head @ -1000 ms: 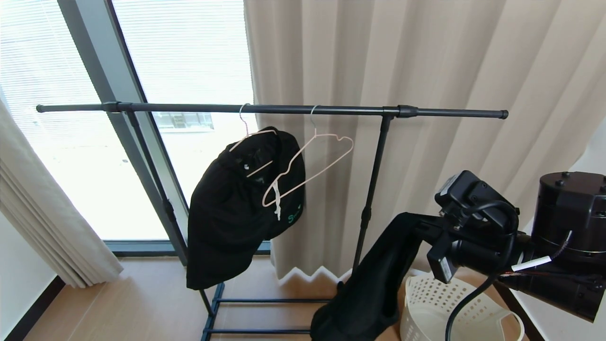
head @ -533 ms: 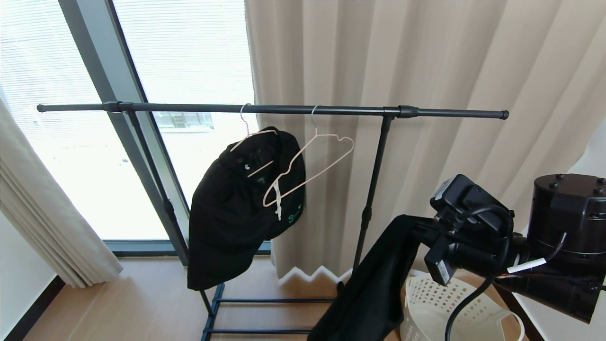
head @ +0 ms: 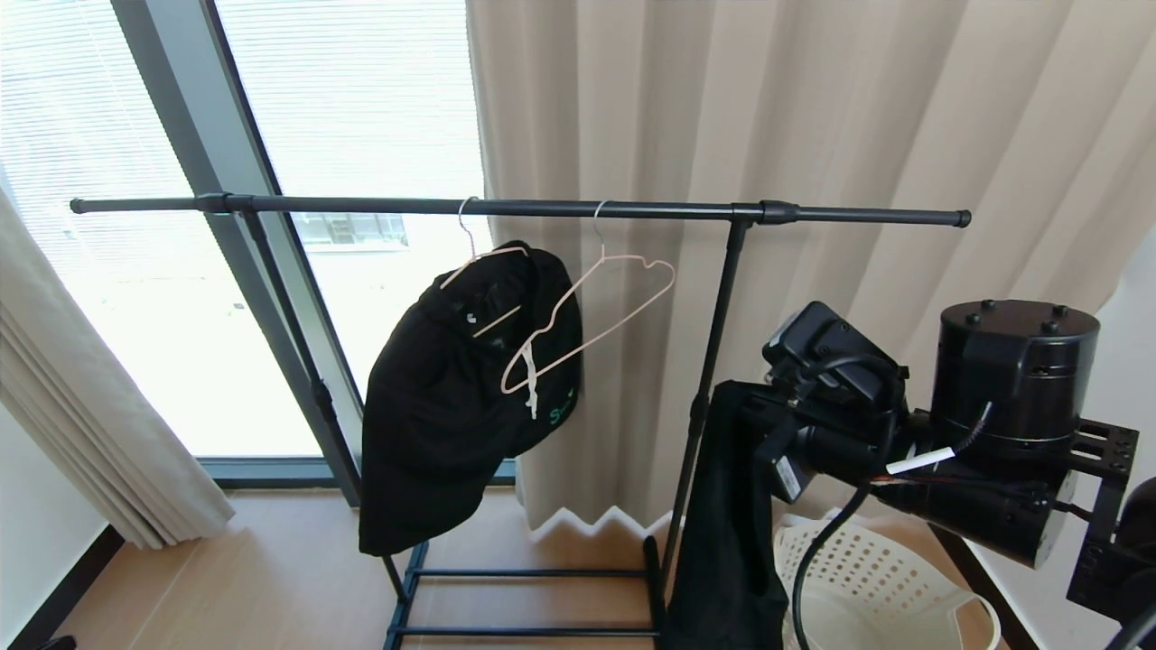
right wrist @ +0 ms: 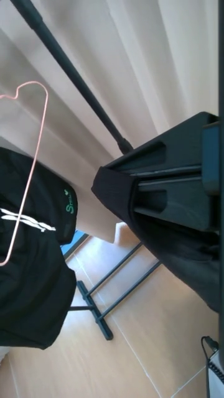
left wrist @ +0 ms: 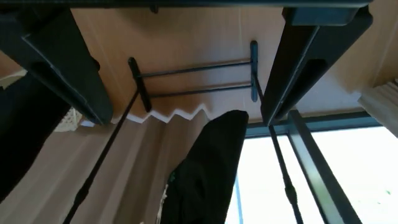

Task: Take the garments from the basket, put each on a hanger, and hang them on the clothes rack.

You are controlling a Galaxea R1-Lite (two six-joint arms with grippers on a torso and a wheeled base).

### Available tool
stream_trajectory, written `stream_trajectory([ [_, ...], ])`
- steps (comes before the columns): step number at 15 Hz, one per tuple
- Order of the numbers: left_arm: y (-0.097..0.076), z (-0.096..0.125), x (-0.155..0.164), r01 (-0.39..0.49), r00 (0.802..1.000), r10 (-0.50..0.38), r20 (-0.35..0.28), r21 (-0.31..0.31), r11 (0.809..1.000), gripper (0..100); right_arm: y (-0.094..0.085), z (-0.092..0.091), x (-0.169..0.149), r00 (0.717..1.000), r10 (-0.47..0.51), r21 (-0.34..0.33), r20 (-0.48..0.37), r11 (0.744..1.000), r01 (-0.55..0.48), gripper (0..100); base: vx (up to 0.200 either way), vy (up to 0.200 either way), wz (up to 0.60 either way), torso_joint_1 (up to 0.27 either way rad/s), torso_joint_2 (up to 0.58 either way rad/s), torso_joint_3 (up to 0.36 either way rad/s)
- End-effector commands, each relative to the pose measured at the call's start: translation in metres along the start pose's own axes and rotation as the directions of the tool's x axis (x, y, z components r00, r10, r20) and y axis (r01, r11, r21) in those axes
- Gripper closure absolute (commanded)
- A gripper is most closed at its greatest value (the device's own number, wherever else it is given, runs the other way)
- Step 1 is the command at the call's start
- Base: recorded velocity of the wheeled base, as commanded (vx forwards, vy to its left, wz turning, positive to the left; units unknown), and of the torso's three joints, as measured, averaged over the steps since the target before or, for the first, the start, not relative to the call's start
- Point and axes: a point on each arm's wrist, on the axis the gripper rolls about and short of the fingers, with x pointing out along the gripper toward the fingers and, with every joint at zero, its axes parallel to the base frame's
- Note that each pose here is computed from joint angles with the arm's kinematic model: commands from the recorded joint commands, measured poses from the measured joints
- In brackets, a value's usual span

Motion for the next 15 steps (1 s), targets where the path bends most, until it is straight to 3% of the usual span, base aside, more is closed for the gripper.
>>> stream_trajectory([
  [1, -0.012, 0.049, 0.047, 0.180, 0.970, -0.188, -0.152, -0.069, 0.981, 0, 0.002, 0.001, 0.022, 1.000, -0.004, -0.001, 0.012, 1.000, 0.004, 100, 0.000, 0.000, 0.00, 0.000, 0.00, 0.000],
  [5, -0.050, 0.087, 0.094, 0.367, 0.907, -0.368, -0.205, -0.044, 0.929, 0, 0.001, 0.017, 0.047, 0.998, -0.017, 0.008, 0.061, 1.000, 0.017, 100, 0.000, 0.000, 0.00, 0.000, 0.00, 0.000],
  [7, -0.062, 0.085, 0.118, 0.394, 0.895, -0.393, -0.211, -0.037, 0.918, 0, 0.013, 0.011, 0.057, 0.999, 0.001, 0.016, 0.035, 1.000, -0.002, 100, 0.000, 0.000, 0.00, 0.000, 0.00, 0.000],
  [8, -0.077, 0.075, 0.143, 0.424, 0.874, -0.418, -0.248, -0.028, 0.905, 0, 0.018, 0.015, 0.067, 0.997, -0.039, 0.028, 0.060, 0.999, 0.038, 100, 0.000, 0.000, 0.00, 0.000, 0.00, 0.000],
  [10, -0.092, 0.067, 0.170, 0.444, 0.864, -0.430, -0.263, -0.006, 0.896, 0, 0.039, 0.015, 0.081, 0.996, -0.075, 0.058, 0.055, 0.996, 0.071, 100, 0.000, 0.000, 0.00, 0.000, 0.00, 0.000],
  [12, -0.106, 0.062, 0.181, 0.457, 0.865, -0.439, -0.245, 0.019, 0.889, 0, 0.048, 0.016, 0.082, 0.994, -0.094, 0.062, 0.053, 0.994, 0.091, 100, 0.000, 0.000, 0.00, 0.000, 0.00, 0.000],
  [15, -0.118, 0.049, 0.190, 0.436, 0.871, -0.410, -0.269, 0.039, 0.899, 0, 0.062, 0.020, 0.078, 0.995, -0.080, 0.065, 0.060, 0.995, 0.076, 100, 0.000, 0.000, 0.00, 0.000, 0.00, 0.000],
])
